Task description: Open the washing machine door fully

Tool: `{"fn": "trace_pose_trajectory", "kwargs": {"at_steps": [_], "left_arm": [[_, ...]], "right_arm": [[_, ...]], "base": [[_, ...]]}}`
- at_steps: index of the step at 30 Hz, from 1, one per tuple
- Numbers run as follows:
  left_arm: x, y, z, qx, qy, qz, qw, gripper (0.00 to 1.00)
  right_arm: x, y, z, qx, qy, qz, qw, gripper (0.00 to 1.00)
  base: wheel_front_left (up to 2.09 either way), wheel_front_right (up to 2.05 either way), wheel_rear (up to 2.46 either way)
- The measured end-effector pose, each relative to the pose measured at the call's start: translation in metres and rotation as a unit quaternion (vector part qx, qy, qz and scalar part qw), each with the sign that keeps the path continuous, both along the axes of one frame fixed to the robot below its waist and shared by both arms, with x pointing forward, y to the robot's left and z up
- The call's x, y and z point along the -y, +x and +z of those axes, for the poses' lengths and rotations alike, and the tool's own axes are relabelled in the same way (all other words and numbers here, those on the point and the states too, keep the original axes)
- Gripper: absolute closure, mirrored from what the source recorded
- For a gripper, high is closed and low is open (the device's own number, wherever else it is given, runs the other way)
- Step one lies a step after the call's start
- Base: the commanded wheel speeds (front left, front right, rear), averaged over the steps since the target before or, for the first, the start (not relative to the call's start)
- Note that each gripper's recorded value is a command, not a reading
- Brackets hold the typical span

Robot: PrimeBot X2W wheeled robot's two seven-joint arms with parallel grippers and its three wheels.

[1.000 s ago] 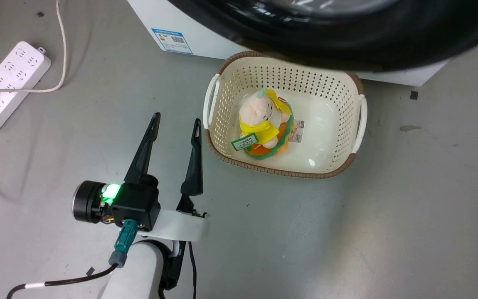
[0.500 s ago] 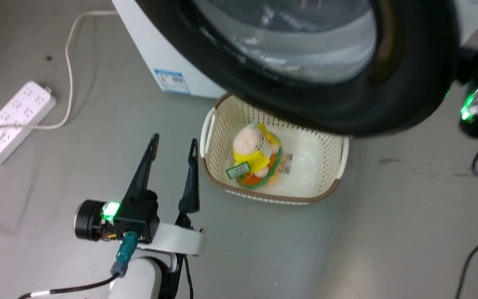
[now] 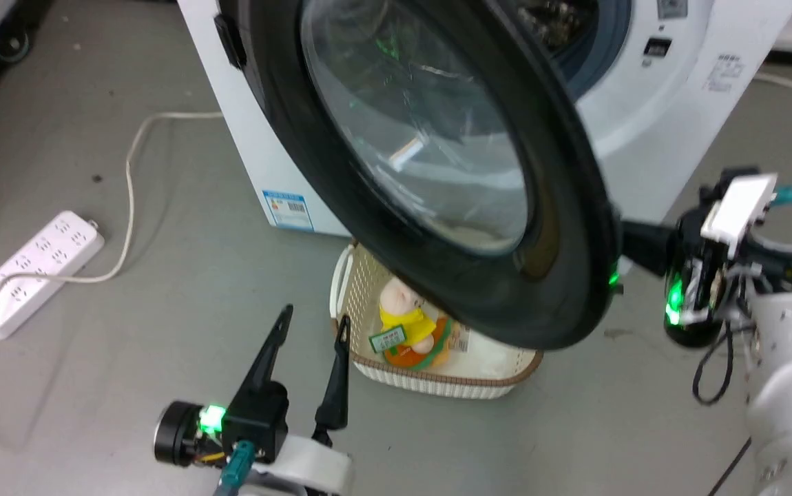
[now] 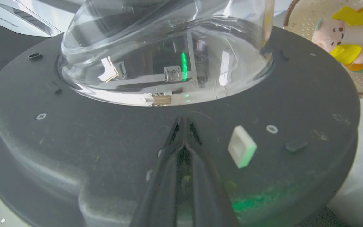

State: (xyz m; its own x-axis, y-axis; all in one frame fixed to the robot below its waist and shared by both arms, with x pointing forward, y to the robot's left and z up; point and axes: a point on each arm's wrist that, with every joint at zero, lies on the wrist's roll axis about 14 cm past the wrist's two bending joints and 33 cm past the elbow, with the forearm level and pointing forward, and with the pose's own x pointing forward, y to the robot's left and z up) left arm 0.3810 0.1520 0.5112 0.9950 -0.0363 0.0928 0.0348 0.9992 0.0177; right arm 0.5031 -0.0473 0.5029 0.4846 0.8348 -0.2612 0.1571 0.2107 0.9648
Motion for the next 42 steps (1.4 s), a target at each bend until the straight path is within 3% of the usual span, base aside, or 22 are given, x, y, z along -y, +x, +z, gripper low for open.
{"fn": "trace_pose_trajectory", "kwargs": {"at_steps": [7, 11, 12, 17, 23, 28, 29, 30, 34, 37, 40, 42], "left_arm": [[0.003, -0.019, 0.0, -0.002, -0.007, -0.007, 1.0, 0.0], [0.0, -0.027, 0.001, -0.001, -0.009, -0.001, 1.0, 0.0], [-0.002, -0.03, 0.003, 0.001, -0.012, 0.001, 1.0, 0.0], [-0.005, -0.033, 0.002, -0.001, -0.013, 0.006, 1.0, 0.0], [-0.004, -0.037, -0.004, -0.01, -0.019, 0.007, 1.0, 0.0], [-0.005, -0.037, -0.004, -0.01, -0.023, 0.011, 1.0, 0.0], [-0.005, -0.036, -0.004, -0.01, -0.023, 0.011, 1.0, 0.0], [-0.005, -0.036, -0.004, -0.009, -0.023, 0.012, 1.0, 0.0], [-0.01, -0.036, 0.003, 0.001, -0.045, 0.02, 0.999, 0.0], [-0.013, -0.039, 0.006, 0.007, -0.048, 0.023, 0.999, 0.0], [-0.012, -0.038, 0.012, 0.016, -0.049, 0.021, 0.998, 0.0], [-0.012, -0.036, 0.015, 0.021, -0.049, 0.02, 0.998, 0.0]], "right_arm": [[-0.017, -0.04, 0.005, 0.004, 0.026, 0.064, 0.998, 1.0], [-0.04, -0.061, 0.008, 0.01, 0.043, 0.109, 0.993, 1.0], [-0.058, -0.077, 0.008, 0.011, 0.056, 0.142, 0.988, 1.0], [-0.089, -0.104, 0.003, 0.015, 0.069, 0.18, 0.981, 1.0], [-0.115, -0.131, -0.004, 0.008, 0.085, 0.201, 0.976, 1.0], [-0.117, -0.125, -0.005, 0.018, 0.08, 0.171, 0.982, 1.0], [-0.115, -0.122, -0.003, 0.024, 0.078, 0.161, 0.984, 0.69], [-0.112, -0.118, 0.0, 0.034, 0.074, 0.152, 0.985, 0.0], [-0.088, -0.094, 0.025, 0.127, 0.028, 0.094, 0.987, 0.0], [-0.054, -0.078, 0.042, 0.216, -0.037, 0.024, 0.976, 0.0], [-0.021, -0.072, 0.058, 0.297, -0.095, -0.052, 0.949, 0.0], [0.004, -0.068, 0.074, 0.366, -0.148, -0.105, 0.913, 0.0]], "base": [[0.0, 0.0, 0.0], [0.0, 0.0, 0.0], [0.0, 0.0, 0.0], [0.0, 0.0, 0.0], [0.0, 0.0, 0.0], [0.0, 0.0, 0.0], [0.0, 0.0, 0.0], [0.0, 0.0, 0.0], [0.0, 0.0, 0.0], [0.0, 0.0, 0.0], [0.0, 0.0, 0.0], [0.0, 0.0, 0.0]]}}
